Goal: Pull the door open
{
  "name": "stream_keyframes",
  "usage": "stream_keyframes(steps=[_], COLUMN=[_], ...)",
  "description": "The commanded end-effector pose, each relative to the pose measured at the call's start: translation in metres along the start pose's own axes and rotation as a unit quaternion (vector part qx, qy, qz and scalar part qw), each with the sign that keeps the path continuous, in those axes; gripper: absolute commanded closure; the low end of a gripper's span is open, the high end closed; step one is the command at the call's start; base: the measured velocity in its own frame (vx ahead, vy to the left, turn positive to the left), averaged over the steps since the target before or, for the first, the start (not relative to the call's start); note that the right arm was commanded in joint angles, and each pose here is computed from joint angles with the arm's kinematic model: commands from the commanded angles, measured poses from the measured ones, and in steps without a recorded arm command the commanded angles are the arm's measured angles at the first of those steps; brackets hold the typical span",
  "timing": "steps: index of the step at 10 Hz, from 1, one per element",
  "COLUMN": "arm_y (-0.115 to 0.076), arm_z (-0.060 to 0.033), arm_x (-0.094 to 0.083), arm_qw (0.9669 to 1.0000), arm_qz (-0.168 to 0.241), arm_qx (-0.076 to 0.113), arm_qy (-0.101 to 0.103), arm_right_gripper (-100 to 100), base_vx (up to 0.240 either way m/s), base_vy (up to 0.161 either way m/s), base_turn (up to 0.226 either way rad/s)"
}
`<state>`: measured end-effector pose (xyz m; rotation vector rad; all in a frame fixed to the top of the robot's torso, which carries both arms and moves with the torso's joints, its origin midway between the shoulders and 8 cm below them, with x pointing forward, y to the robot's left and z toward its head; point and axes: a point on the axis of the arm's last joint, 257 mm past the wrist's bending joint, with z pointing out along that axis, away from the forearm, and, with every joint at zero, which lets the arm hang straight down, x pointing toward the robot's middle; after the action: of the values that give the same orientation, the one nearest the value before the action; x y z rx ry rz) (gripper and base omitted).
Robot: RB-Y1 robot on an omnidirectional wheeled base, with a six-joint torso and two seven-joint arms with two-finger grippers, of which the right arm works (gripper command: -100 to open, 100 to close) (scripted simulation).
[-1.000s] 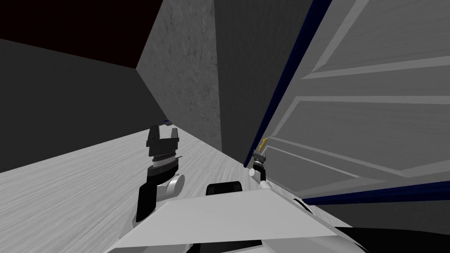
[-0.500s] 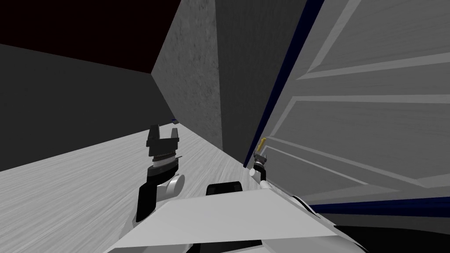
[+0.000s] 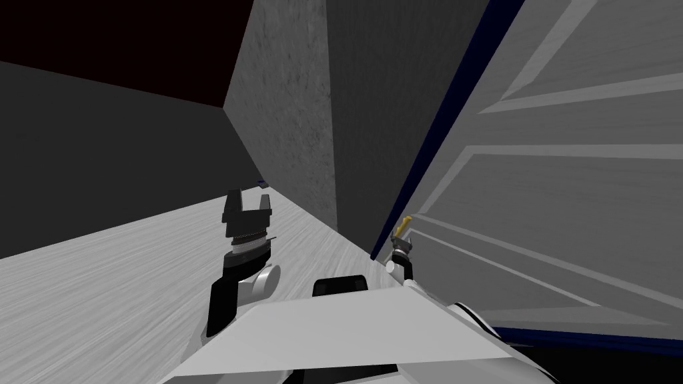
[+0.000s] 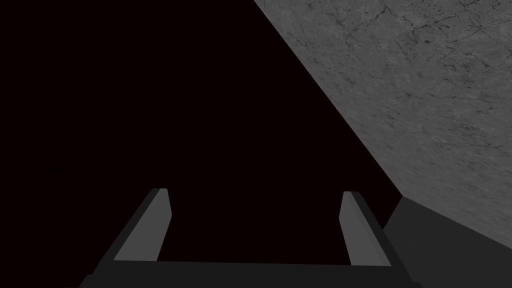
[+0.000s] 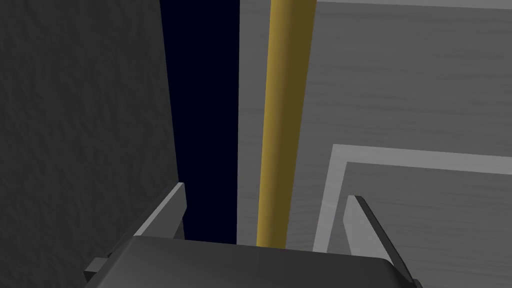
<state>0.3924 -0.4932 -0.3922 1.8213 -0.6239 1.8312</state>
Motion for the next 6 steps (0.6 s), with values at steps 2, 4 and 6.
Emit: stream_keyframes(steps=[2, 4, 6], arm_y=[0.024, 0.038, 0.056], arm_z=[0.0001, 0.0004, 0.0005], arm_x=[-0.001, -0.001, -0.001], arm_qw=[1.0000, 1.0000, 1.0000], arm_qz=[0.003, 0.003, 0.004], arm_qx=[0.000, 0.001, 0.002], arm_qy=[0.001, 0.001, 0.001], arm_right_gripper=[-100, -100, -100], base_vx=[0.133, 0.107, 0.119], base_vy=[-0.008, -0.015, -0.013], base_turn=[-0.008, -0.002, -0.005])
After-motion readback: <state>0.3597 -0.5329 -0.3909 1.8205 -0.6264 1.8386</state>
